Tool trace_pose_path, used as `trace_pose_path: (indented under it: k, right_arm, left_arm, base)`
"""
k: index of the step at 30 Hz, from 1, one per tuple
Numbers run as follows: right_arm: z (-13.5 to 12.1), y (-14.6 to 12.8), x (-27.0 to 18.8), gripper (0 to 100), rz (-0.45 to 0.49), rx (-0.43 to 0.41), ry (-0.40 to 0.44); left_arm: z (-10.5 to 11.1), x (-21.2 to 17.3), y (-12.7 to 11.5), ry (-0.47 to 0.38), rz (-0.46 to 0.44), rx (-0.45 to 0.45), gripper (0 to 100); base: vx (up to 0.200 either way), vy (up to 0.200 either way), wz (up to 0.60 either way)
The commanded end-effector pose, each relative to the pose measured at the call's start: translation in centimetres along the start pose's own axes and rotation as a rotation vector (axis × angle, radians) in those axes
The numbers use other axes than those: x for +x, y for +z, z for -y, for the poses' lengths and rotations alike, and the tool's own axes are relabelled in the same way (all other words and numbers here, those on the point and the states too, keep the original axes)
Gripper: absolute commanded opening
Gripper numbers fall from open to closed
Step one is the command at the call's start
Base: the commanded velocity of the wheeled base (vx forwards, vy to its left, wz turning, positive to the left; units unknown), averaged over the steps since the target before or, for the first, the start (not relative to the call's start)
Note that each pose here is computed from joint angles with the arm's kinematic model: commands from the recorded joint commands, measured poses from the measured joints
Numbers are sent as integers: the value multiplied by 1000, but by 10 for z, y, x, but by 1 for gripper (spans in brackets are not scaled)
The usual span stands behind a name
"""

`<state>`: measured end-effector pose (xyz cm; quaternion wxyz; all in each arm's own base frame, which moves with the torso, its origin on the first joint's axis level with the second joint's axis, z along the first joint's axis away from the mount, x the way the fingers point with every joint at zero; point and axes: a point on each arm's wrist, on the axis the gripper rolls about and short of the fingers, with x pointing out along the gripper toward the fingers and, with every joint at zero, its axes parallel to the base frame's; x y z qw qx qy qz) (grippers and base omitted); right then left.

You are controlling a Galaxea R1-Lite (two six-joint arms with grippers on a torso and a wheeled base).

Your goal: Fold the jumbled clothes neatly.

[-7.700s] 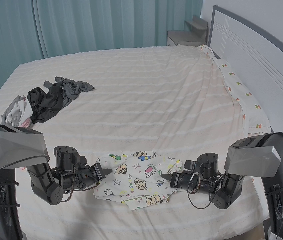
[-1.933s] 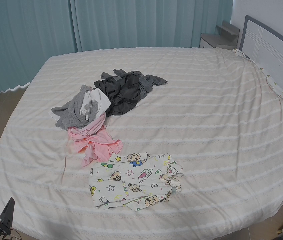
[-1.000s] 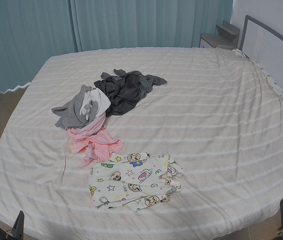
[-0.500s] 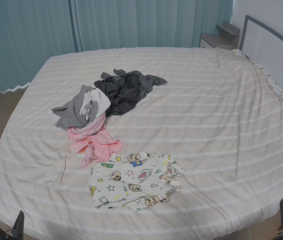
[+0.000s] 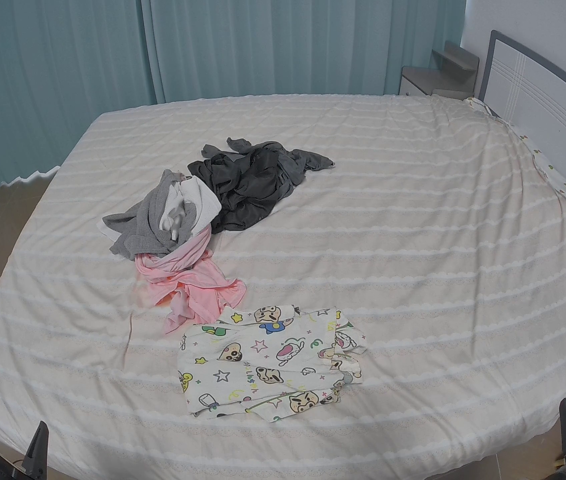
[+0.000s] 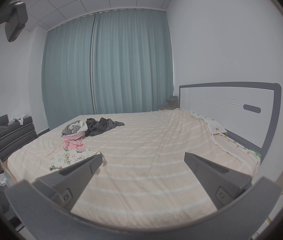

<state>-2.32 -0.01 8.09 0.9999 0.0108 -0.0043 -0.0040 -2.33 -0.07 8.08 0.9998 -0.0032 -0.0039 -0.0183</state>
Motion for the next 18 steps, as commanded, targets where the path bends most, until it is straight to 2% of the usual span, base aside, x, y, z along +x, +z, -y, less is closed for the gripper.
trace_pose_path:
  k: [1, 18]
  right_arm:
    - [0, -5, 0, 100, -4, 0, 0]
    - [0, -5, 0, 100, -7, -9, 3]
  left_arm:
    - [0, 1, -5, 0, -11, -1, 100]
    - [0, 1, -4, 0, -9, 0, 100]
  base:
    - [0, 0, 0]
    - [0, 0, 0]
